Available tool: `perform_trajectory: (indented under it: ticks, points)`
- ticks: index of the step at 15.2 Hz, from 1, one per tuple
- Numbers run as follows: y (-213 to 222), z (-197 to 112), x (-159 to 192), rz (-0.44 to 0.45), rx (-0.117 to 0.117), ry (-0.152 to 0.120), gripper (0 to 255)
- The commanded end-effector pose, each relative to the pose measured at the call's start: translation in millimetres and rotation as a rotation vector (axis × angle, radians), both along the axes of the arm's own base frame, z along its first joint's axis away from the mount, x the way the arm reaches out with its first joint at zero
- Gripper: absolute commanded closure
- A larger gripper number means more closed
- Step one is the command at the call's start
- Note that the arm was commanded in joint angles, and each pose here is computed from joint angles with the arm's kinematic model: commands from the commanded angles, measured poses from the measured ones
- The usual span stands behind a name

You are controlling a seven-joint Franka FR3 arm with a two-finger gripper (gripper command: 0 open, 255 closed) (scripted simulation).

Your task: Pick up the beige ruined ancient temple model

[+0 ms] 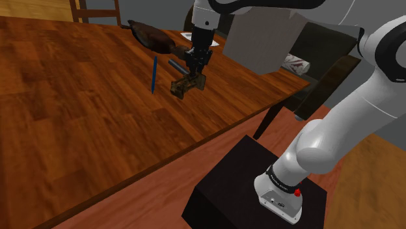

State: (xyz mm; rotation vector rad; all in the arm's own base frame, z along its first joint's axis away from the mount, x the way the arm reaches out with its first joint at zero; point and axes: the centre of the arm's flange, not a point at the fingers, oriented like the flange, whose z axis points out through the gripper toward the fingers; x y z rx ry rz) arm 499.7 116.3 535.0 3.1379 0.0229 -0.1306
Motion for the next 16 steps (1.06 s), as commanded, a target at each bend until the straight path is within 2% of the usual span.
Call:
perform_trajectory:
  ticks: [1,14,16]
  points:
    - [0,8,0,0.0,0.0,0.0,255]
    - [0,76,0,0.0,0.0,0.0,255]
    - [0,77,0,0.0,0.0,0.0,255]
